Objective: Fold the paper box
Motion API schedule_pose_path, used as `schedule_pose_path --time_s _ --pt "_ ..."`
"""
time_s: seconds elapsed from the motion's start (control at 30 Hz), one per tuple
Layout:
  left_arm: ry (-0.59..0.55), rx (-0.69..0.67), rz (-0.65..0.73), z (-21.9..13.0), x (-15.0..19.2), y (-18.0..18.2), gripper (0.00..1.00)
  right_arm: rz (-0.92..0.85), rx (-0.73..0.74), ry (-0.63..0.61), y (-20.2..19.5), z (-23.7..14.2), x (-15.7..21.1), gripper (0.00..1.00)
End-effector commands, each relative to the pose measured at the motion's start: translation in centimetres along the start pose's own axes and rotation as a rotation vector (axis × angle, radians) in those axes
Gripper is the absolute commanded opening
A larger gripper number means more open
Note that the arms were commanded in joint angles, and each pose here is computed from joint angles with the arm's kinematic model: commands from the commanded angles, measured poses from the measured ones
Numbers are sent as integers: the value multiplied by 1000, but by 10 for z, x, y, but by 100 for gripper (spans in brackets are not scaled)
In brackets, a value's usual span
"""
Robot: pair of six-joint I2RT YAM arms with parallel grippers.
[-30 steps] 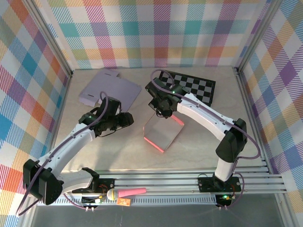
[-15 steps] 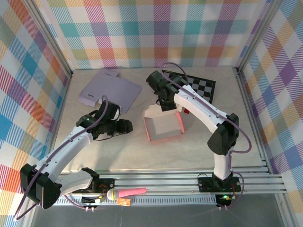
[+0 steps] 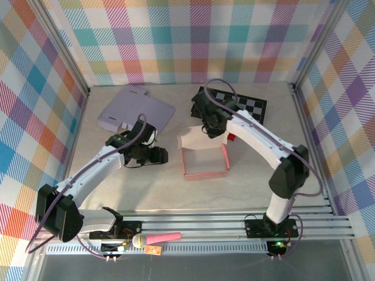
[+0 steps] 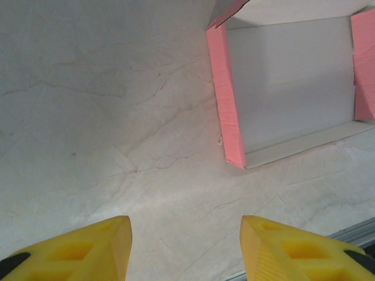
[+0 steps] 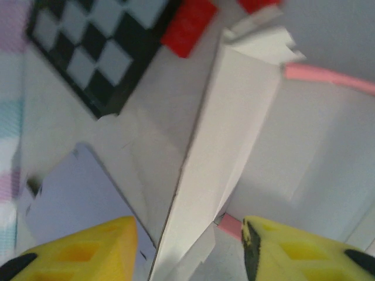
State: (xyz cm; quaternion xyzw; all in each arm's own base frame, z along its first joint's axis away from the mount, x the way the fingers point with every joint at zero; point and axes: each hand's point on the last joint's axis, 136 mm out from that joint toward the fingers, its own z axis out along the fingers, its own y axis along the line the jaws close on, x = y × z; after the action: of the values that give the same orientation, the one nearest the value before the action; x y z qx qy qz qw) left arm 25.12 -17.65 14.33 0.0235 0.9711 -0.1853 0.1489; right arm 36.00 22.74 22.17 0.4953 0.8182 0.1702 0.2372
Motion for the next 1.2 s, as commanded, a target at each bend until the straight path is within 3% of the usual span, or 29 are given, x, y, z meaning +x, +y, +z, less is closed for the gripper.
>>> schedule_pose_path --time_s 0.0,0.1,0.17,0.3,0.47,0.63,1.17 --pt "-44 12 73 -1 -23 -14 52 -403 -298 -23 48 -38 -32 53" --pt "-52 18 109 3 -39 -23 52 -791 -521 43 51 -63 -38 59" --pt "-59 17 142 6 -49 -28 53 -1028 -586 71 28 -71 -40 64" --pt "-70 7 217 16 -64 -37 53 -1295 -470 139 -34 -46 -43 68" --pt "-83 -24 243 29 -77 -37 53 -1349 -405 161 -65 -5 -44 67" --pt "-74 -36 248 40 -85 -39 54 -1366 -366 166 -63 21 -52 67" --pt "-70 -38 246 63 -105 -48 48 -1389 -368 260 -49 59 -44 45"
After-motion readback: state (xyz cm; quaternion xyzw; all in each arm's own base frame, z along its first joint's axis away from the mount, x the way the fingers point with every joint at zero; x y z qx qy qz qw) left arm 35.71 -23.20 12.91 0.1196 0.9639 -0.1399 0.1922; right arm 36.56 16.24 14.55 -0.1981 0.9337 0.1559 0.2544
